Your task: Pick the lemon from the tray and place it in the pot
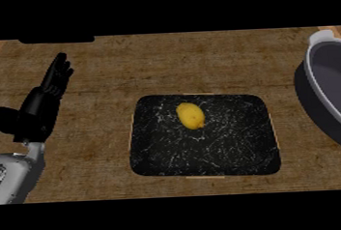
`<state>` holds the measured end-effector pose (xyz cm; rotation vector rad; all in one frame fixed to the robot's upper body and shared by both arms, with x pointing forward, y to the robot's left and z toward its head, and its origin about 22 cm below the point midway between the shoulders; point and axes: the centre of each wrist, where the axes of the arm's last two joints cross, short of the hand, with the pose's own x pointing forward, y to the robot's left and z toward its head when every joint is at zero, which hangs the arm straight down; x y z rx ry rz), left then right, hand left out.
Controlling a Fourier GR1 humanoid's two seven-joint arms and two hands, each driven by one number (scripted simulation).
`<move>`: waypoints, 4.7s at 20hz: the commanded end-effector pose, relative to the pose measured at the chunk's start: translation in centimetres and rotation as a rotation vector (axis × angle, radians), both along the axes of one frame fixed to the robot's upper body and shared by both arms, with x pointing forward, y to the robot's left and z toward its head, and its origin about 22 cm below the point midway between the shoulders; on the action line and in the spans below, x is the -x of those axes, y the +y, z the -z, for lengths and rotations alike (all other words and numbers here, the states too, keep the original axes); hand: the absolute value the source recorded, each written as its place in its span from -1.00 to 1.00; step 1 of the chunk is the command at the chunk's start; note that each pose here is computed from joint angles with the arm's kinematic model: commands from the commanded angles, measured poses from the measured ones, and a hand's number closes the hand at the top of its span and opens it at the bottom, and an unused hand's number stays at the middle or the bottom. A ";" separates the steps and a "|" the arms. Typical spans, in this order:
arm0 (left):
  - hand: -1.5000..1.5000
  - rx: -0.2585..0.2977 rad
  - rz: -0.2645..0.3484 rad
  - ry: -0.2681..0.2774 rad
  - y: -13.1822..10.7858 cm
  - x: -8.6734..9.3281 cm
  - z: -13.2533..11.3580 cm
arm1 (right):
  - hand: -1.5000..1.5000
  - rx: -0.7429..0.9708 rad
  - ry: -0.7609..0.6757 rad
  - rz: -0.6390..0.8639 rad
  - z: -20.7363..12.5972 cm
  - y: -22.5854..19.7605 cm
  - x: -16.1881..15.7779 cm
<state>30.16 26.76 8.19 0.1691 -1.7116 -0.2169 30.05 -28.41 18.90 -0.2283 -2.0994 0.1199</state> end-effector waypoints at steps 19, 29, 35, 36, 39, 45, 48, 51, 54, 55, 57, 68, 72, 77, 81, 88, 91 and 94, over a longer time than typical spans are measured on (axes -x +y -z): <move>0.00 0.205 -0.103 0.010 -4.6 6.2 9.1 | -1.00 0.158 -0.424 -0.254 13.9 1.9 5.2; 0.00 0.209 -0.111 -0.001 -4.7 5.9 7.9 | -1.00 0.806 -0.008 -0.238 11.4 2.4 6.1; 0.00 0.188 -0.100 0.004 -3.6 6.4 8.0 | -1.00 0.868 0.154 -0.235 10.6 8.6 7.0; 0.00 0.192 -0.096 0.008 -2.7 6.2 8.7 | -1.00 0.873 0.139 -0.238 9.9 10.7 5.4; 0.00 0.217 -0.098 0.011 -2.6 5.4 7.7 | -1.00 0.886 0.174 -0.275 10.9 11.2 4.3; 0.00 0.210 -0.106 0.015 -5.3 5.9 8.6 | -1.00 1.000 0.282 -0.204 12.1 11.1 3.7; 0.00 0.212 -0.099 0.005 -3.9 6.0 7.8 | -1.00 1.009 0.322 -0.238 14.0 14.2 3.7; 0.00 0.195 -0.108 0.000 -4.5 6.3 7.7 | -1.00 0.980 0.326 -0.249 15.0 11.6 3.0; 0.00 0.221 -0.099 0.015 -3.2 7.0 8.1 | -1.00 0.985 0.314 -0.264 15.7 14.6 1.2; 0.00 0.205 -0.103 0.017 -4.8 4.5 7.1 | -1.00 0.971 0.310 -0.266 15.8 12.4 0.8; 0.00 0.214 -0.117 0.001 -5.1 7.6 8.2 | -1.00 0.984 0.301 -0.244 15.4 13.3 1.2; 0.00 0.210 -0.100 0.006 -4.4 6.6 9.1 | -1.00 0.980 0.330 -0.241 18.1 14.5 -1.2; 0.00 0.202 -0.113 0.005 -4.7 5.1 8.7 | 1.00 1.022 0.183 -0.181 18.7 15.9 -1.0; 0.00 0.186 -0.088 0.008 -3.4 6.9 6.3 | 1.00 0.993 0.103 -0.141 19.9 16.9 -1.9; 0.00 0.208 -0.111 0.004 -4.2 5.4 6.9 | 1.00 0.987 0.084 -0.133 17.6 13.5 -1.1; 0.00 0.205 -0.099 0.003 -4.4 5.5 6.9 | 1.00 0.884 0.351 0.281 16.6 8.6 -4.6; 0.00 0.201 -0.115 -0.029 -4.3 5.5 6.6 | 1.00 0.782 0.633 0.569 17.5 2.6 -4.7; 0.00 0.201 -0.117 -0.033 -4.2 5.6 6.6 | 1.00 0.698 0.789 0.803 16.0 -1.3 -5.7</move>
